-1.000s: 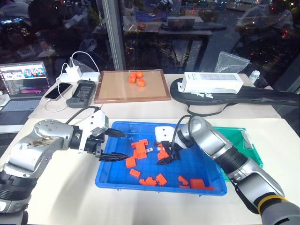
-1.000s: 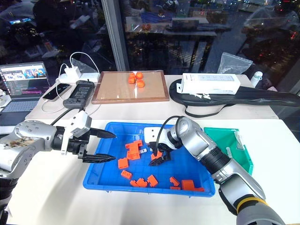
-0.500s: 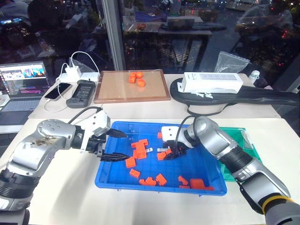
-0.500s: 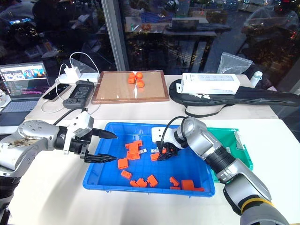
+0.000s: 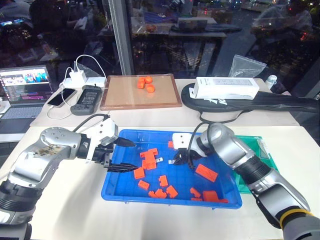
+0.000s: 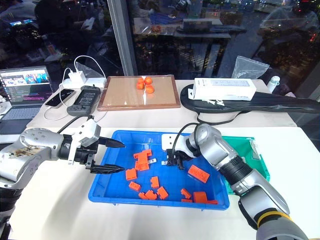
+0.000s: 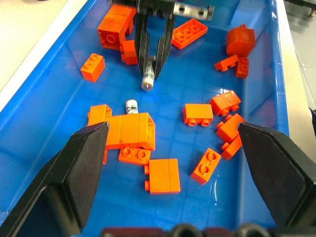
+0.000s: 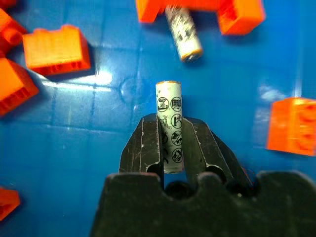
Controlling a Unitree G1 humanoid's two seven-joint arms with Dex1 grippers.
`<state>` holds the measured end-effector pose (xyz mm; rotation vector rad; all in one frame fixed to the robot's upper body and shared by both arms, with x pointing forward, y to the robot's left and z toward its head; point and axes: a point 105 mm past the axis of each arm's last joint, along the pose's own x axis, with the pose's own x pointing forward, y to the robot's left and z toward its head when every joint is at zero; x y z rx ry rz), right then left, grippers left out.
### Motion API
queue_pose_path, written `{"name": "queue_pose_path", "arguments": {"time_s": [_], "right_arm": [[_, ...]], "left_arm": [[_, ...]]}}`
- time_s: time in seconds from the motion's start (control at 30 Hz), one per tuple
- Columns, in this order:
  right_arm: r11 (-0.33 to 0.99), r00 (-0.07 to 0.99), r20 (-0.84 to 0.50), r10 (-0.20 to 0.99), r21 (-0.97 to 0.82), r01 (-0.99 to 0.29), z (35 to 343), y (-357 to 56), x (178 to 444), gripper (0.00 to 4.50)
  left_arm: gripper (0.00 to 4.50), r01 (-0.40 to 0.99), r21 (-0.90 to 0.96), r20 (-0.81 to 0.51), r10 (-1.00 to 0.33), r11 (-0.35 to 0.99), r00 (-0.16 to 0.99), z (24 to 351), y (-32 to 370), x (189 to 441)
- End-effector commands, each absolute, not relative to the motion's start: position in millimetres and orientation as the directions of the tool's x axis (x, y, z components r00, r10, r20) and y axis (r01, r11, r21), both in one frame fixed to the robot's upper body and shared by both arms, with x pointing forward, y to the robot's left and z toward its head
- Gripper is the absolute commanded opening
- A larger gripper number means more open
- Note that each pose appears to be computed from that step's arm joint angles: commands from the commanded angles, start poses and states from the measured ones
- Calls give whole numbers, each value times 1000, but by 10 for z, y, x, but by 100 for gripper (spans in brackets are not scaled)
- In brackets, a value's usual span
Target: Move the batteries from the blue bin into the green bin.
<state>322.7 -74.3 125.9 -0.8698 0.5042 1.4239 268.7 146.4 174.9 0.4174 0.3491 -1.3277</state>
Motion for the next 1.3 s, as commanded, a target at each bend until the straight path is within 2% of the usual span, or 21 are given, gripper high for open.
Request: {"name": "queue_pose_path", "arguments": {"time_s": [0.03,0.1,0.2,0.33,0.5,0.6,0.77,0.83,0.9,1.03,1.13,1.17,1.3], "right_arm": [[-60,163,-714,681,-276,-959,1731,-899,3177,24],[-34,187,-712,677,-284,-958,1858,-1072,3150,24],[56,297,-685,665,-351,-935,2144,-1481,3162,24],[257,490,-732,474,-417,-872,2341,-2327,3133,24],[316,528,-738,420,-426,-848,2169,-2630,3097,24],[395,534,-745,400,-386,-834,1941,-2819,3124,24],[424,518,-760,393,-349,-835,1606,-2902,3122,24],[400,501,-795,342,-359,-843,1525,-2967,3095,124],[393,501,-799,332,-366,-844,1575,-2958,3103,186],[350,566,-745,354,-455,-819,1872,-2822,3260,320],[291,593,-692,411,-517,-805,2093,-2571,3382,427],[273,590,-670,450,-526,-805,2167,-2432,3420,445],[155,478,-620,622,-501,-852,2252,-1776,3421,445]], "left_arm": [[450,978,131,-449,-869,164,206,1850,1427,2696],[450,979,131,-421,-885,158,199,1897,1398,2699],[450,979,143,-363,-912,147,190,2010,1324,2720],[450,983,134,-305,-939,124,160,2096,1254,2732],[450,984,151,-265,-954,99,136,2182,1150,2818],[450,982,162,-272,-953,93,135,2202,1136,2878],[450,982,168,-277,-952,84,129,2231,1153,2907],[450,982,166,-300,-943,93,141,2211,1177,2923],[450,978,173,-338,-926,114,168,2159,1229,2951],[450,968,185,-359,-905,169,227,2143,1341,3005],[450,965,188,-365,-899,185,244,2151,1406,2987],[450,963,188,-370,-895,190,249,2146,1429,2976],[450,957,189,-395,-876,218,277,2098,1517,2943]]}}
